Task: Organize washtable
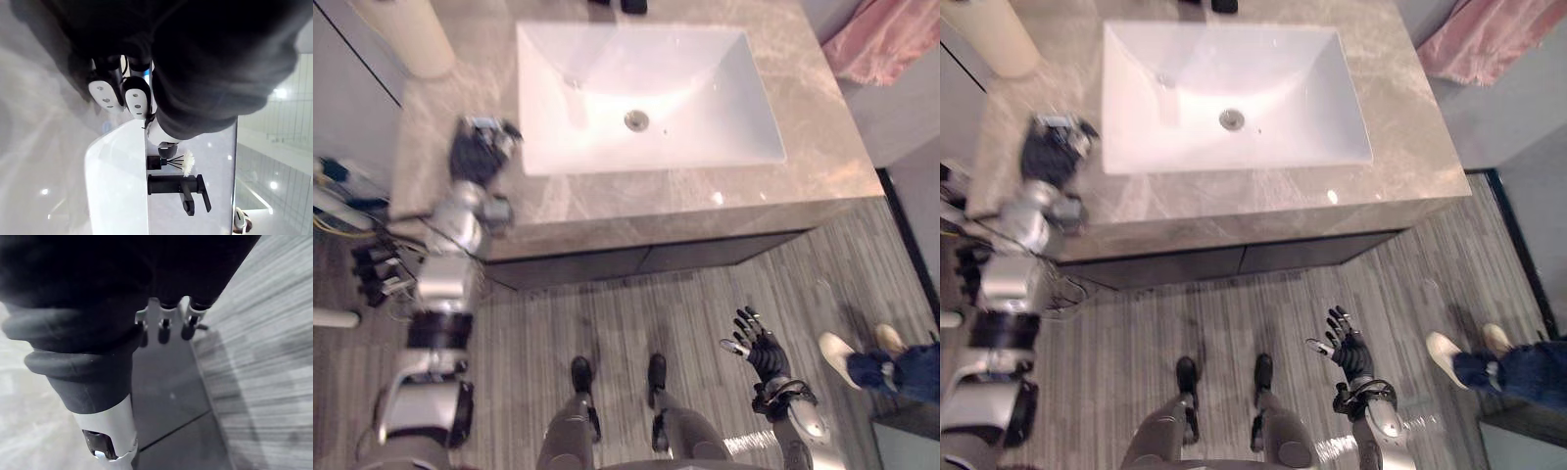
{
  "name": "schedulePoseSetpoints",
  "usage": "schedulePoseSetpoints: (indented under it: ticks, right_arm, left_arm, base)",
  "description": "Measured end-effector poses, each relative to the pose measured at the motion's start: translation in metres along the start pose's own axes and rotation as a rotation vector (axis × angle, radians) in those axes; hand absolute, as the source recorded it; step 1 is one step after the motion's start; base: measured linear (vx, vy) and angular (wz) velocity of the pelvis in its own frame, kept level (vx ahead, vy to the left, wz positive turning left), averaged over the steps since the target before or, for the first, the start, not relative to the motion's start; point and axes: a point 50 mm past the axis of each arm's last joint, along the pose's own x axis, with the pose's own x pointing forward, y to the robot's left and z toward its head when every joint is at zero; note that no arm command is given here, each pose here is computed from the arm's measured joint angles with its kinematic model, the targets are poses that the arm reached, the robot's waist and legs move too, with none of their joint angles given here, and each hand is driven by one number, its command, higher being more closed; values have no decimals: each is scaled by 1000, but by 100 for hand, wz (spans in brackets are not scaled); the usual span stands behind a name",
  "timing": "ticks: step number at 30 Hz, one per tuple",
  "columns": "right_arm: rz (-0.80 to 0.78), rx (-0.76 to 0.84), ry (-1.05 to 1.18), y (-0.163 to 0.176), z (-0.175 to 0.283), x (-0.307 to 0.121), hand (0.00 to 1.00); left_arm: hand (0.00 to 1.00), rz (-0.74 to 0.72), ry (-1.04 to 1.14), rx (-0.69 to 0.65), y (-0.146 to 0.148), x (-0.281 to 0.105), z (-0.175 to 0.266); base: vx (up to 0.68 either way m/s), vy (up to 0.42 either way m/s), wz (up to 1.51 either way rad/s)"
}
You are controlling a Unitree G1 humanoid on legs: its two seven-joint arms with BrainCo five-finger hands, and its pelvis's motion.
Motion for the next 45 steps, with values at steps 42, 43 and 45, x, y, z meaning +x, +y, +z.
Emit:
schedulePoseSetpoints:
  ticks: [42,43,45]
  right_arm:
    - [-243,-116,255,-28,-58,-25,0]
    - [-249,-116,255,-29,-58,-25,0]
    - [-279,-76,267,-25,-65,-28,0]
  left_arm:
    - [0,55,949,-463,-113,-238,-163]
    - [0,37,939,-454,-115,-235,-163]
    - [0,-11,880,-429,-119,-218,-159]
  base:
    - [14,5,-44]
    - [-20,207,-94]
    - [-11,198,-59]
